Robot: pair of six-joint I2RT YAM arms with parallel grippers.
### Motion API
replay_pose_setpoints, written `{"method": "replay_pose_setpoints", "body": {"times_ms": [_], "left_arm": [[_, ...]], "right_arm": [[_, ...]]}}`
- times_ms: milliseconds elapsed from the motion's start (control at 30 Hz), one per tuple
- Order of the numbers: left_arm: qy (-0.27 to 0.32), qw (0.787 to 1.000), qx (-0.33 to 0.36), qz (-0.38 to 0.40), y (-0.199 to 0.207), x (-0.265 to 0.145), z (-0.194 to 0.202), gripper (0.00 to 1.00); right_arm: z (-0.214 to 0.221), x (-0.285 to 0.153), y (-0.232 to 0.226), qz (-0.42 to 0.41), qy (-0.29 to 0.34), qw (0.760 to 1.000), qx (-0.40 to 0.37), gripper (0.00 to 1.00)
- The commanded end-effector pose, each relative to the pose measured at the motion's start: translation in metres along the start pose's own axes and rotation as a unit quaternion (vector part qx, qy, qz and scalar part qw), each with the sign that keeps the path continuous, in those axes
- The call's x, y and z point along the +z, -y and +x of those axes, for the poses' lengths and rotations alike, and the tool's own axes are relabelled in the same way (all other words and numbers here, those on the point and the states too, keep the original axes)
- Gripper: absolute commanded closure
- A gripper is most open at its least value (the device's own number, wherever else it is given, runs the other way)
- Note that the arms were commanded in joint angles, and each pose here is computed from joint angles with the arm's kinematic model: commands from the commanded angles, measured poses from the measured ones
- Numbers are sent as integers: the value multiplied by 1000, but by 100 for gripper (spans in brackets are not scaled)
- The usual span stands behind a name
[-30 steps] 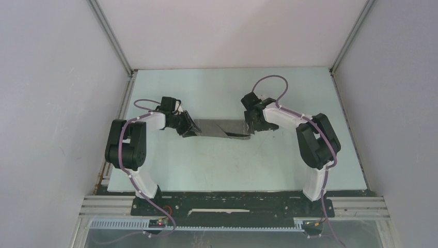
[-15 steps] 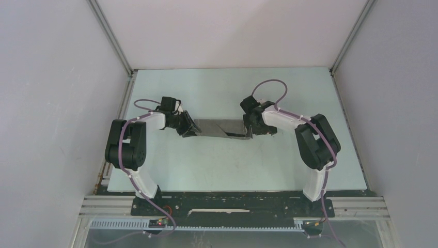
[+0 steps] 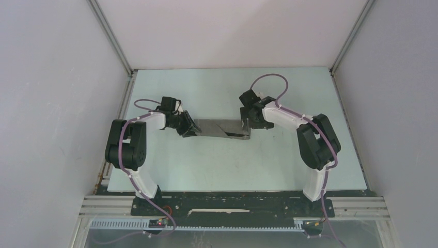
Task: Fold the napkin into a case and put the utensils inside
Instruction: Insert the knife into the folded napkin.
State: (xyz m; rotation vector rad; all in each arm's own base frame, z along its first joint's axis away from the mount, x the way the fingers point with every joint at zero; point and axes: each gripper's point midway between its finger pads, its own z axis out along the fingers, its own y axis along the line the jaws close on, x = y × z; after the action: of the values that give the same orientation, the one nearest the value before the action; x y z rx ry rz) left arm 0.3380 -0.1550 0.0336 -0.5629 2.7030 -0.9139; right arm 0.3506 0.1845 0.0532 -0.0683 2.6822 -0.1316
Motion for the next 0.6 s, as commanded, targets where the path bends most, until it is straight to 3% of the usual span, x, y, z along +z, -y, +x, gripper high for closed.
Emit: {"method": "replay_pose_setpoints", "body": {"times_ms": [0, 167, 400, 500, 567], "left_arm": [[10, 999, 16, 26, 19, -5, -6, 61], [25, 998, 34, 43, 30, -21, -6, 52], [51, 992, 72, 86, 59, -51, -6, 48], [58, 989, 89, 101, 70, -63, -7, 47], [60, 987, 98, 115, 79, -70, -6, 47]], "right_arm": [[-18, -13, 13, 3, 25, 999, 44, 0], [-24, -31, 74, 13, 49, 994, 102, 0], [-44, -39, 155, 9, 84, 984, 154, 1], [-51, -37, 182, -35, 73, 962, 261, 2], [-56, -36, 189, -95, 67, 953, 279, 10]]}}
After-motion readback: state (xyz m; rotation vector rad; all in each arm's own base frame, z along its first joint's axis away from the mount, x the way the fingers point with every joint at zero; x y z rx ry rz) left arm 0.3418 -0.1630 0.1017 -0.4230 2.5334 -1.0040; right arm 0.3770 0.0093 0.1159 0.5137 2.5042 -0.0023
